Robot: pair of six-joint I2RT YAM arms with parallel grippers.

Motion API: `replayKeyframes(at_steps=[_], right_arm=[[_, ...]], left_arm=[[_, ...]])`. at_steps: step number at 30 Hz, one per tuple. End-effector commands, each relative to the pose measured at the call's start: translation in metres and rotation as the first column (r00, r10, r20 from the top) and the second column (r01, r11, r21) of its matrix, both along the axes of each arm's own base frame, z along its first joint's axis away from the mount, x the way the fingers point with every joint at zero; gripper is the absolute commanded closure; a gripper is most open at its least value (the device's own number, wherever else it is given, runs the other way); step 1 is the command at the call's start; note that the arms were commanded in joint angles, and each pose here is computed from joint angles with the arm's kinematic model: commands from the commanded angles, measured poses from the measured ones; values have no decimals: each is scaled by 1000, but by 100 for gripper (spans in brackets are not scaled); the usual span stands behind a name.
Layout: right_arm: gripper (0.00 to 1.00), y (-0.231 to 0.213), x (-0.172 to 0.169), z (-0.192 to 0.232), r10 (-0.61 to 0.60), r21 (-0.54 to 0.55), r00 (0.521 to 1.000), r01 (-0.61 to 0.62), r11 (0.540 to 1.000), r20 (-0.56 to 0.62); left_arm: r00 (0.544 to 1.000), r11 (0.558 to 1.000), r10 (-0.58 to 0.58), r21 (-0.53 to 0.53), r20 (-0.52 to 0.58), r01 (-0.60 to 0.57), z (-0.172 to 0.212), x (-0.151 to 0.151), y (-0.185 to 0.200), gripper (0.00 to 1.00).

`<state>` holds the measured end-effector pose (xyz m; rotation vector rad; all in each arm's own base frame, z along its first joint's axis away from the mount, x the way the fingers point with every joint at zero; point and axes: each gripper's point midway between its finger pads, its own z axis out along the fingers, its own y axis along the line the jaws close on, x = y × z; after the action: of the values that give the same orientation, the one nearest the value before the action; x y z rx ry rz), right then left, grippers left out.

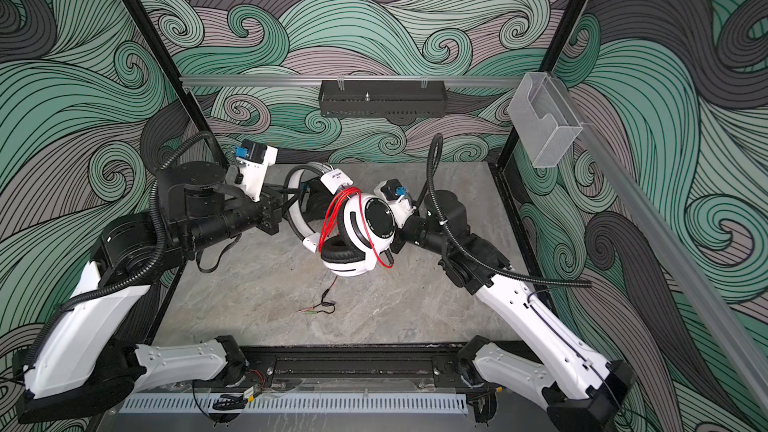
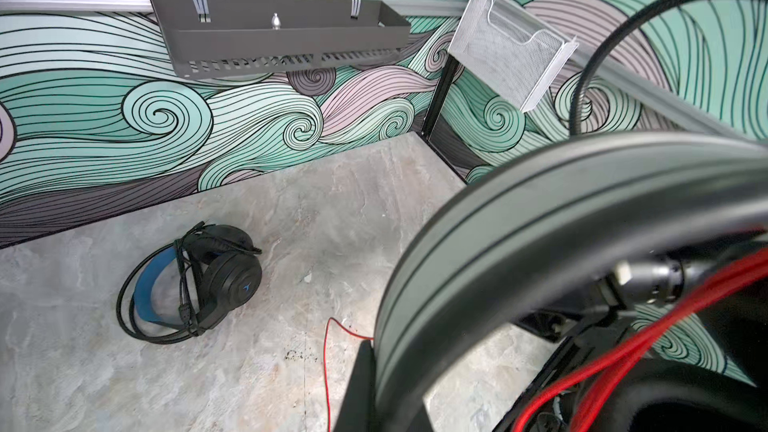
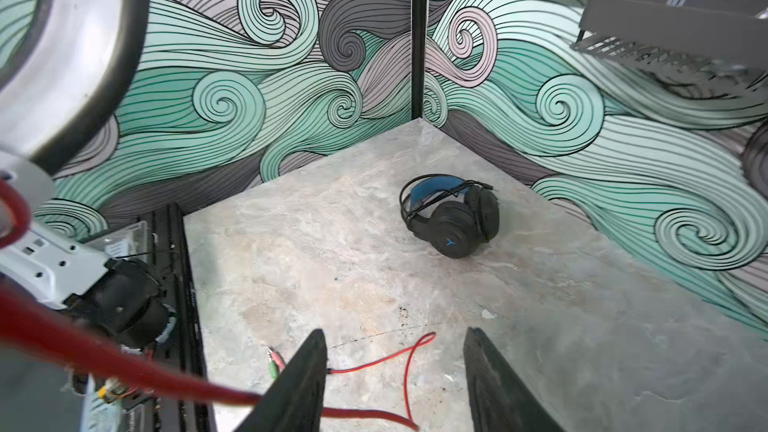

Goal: Wrap the headphones

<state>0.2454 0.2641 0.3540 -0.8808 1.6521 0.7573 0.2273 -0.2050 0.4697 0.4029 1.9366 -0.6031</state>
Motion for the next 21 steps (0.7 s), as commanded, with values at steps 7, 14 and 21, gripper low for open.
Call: replayKeyframes(at_steps=[7, 14, 21], right_arm=[[31, 24, -3, -1, 113, 205, 989, -92, 974, -91], [26, 34, -1, -18, 152, 227, 981, -121, 966, -122], [25, 24, -7, -36, 128, 166, 984, -107, 980, -122]], left_arm=[[998, 969, 20, -246, 61, -5, 66, 1, -3, 100], [997, 948, 19, -318, 73, 5, 84, 7, -9, 100], [996, 940, 44, -340, 73, -17, 89, 11, -3, 100]])
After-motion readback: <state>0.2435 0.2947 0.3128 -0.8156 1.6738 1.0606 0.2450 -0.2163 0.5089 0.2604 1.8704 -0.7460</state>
